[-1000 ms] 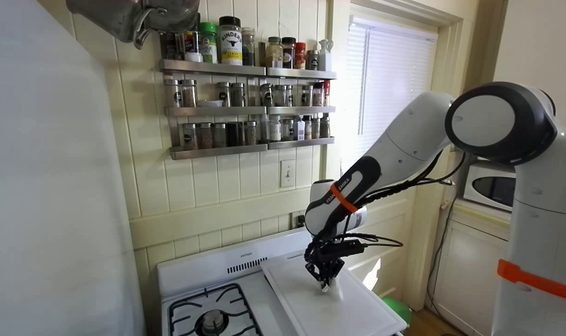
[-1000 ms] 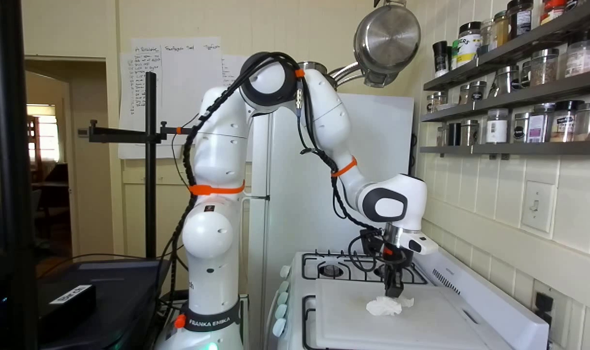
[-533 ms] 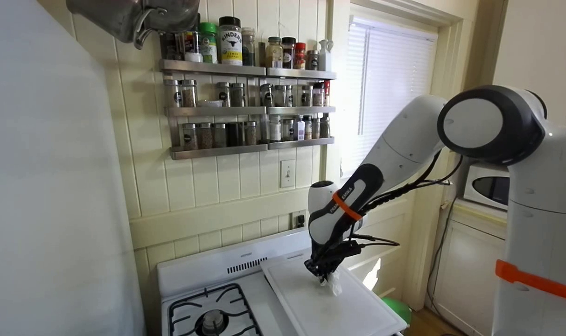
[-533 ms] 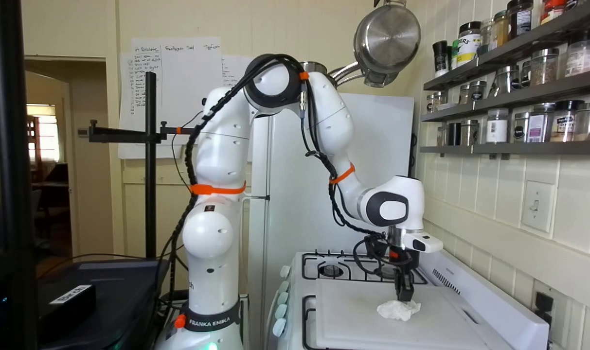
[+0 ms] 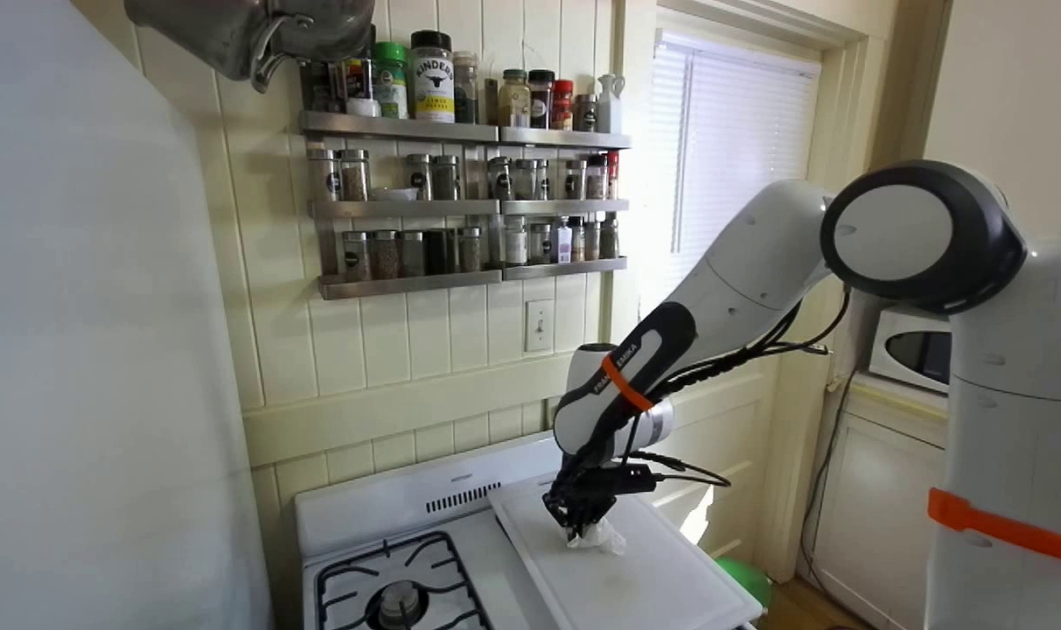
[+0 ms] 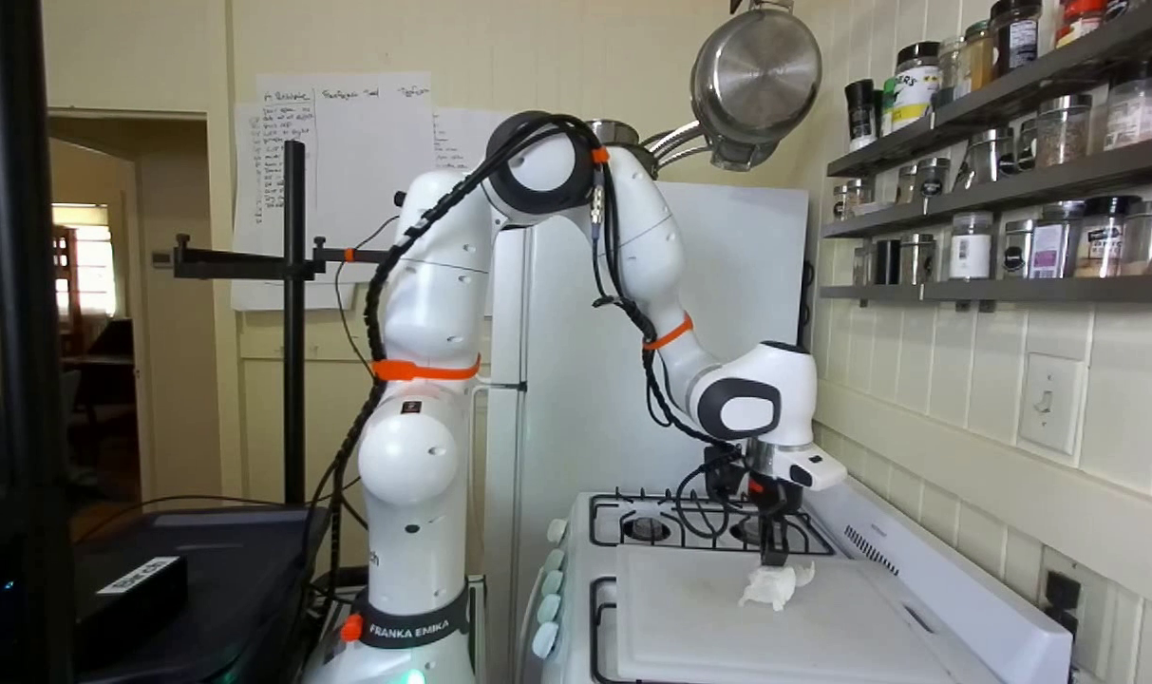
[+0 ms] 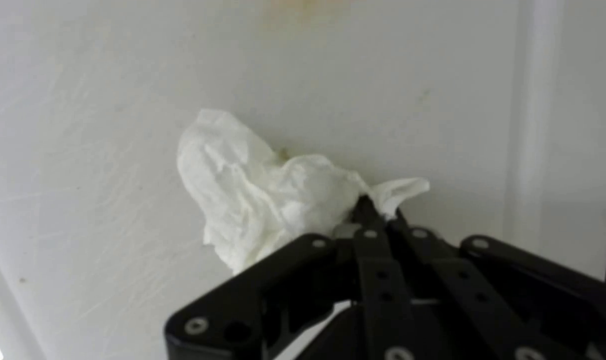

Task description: Use the paper towel to wipe the white board

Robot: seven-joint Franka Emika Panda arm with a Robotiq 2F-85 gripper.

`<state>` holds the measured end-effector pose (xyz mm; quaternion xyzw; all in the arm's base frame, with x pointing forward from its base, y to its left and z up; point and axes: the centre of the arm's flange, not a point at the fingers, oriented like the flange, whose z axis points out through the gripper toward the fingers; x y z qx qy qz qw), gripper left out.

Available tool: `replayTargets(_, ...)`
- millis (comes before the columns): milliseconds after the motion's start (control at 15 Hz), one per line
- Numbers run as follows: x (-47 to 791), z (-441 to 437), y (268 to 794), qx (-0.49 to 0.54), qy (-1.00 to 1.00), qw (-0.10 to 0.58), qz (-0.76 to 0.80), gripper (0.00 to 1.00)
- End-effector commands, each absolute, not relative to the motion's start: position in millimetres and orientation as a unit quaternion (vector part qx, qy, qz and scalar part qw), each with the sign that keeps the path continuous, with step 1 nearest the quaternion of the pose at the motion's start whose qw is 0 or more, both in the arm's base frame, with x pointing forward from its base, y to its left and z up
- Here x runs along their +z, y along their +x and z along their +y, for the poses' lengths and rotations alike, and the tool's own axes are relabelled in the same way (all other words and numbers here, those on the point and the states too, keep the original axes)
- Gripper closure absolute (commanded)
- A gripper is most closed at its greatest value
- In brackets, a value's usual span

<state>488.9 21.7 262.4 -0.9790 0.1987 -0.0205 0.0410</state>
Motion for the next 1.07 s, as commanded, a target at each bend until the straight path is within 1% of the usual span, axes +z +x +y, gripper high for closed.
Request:
replayTargets(0,263.2,24.3,478.5,0.034,-0.984,0.063,0.162,0.99)
replayTargets(200,271.2,18.1,469.8,0.070,-0.987,0.047,0.138,0.99)
replayTargets(400,268.9,3.7,466.2,0.080,-0.987,-0.007,0.138,0.99)
replayTargets(533,262.5,-4.6,468.9,0.054,-0.989,-0.045,0.130,0.99)
replayTargets(667,256.3,-7.8,472.5,0.025,-0.989,-0.066,0.129,0.99)
replayTargets(800,253.9,-6.6,477.2,-0.014,-0.988,-0.071,0.135,0.99)
replayTargets(1000,253.7,-3.6,487.3,-0.064,-0.983,-0.058,0.161,0.99)
